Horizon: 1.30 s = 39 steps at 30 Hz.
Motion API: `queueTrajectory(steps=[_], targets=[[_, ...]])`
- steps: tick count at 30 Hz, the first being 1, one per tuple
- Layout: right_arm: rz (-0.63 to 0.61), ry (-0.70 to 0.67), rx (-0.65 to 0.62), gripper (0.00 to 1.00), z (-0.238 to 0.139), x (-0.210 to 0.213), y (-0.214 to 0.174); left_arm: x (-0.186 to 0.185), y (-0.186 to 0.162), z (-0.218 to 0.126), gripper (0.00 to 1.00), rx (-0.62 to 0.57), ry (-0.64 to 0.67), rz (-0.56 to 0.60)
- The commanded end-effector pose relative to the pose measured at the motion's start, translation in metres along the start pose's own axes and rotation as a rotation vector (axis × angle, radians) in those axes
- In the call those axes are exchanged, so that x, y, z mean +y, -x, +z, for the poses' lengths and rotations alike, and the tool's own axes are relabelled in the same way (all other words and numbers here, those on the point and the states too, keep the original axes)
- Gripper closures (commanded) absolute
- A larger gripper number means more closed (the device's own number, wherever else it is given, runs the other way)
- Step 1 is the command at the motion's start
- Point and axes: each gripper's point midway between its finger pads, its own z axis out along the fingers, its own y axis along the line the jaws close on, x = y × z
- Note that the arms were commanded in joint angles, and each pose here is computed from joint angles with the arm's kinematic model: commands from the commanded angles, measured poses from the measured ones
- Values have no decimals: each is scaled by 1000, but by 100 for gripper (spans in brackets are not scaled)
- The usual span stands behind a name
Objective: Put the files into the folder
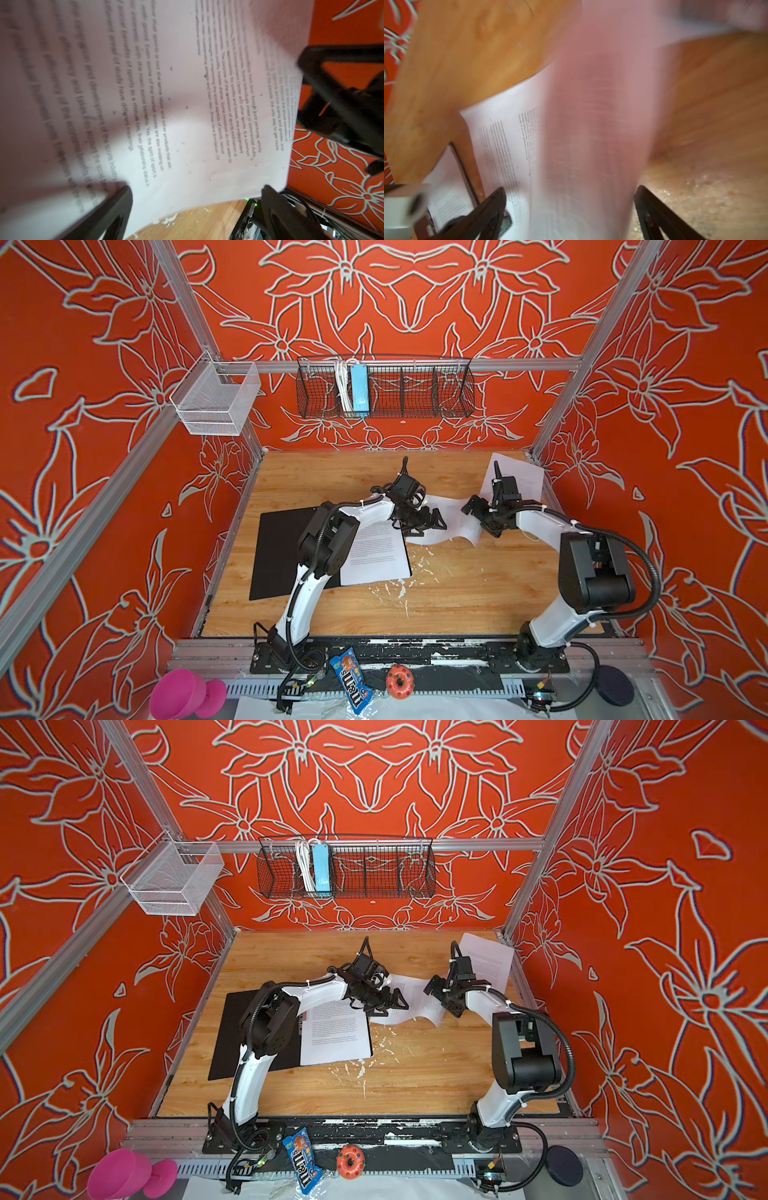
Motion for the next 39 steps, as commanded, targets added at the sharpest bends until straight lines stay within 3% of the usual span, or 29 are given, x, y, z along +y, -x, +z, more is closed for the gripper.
queueTrajectory(steps=[1, 6, 9, 12, 14, 19, 30, 39], targets=[[-47, -71, -33, 2, -26, -5, 7, 78, -17, 20, 2, 22, 230, -181], [-44, -12, 6, 2, -48, -12, -27, 81, -16, 20, 2, 13, 230, -195], [-1, 53, 67, 2, -45, -18, -59, 81, -18, 23, 2, 25, 214, -203], [36, 32, 85, 2, -42, -34, -78, 81, -20, 25, 2, 32, 206, -210], [46, -48, 11, 2, -44, -56, -74, 81, -21, 25, 2, 37, 204, -208], [50, -145, 1, 2, -39, -75, -65, 80, -24, 24, 2, 47, 202, -205], [92, -163, -8, 3, -1, -77, -46, 78, -28, 27, 2, 62, 199, -193], [92, -47, 17, 3, 25, -47, -46, 71, -34, 41, 2, 109, 215, -142]])
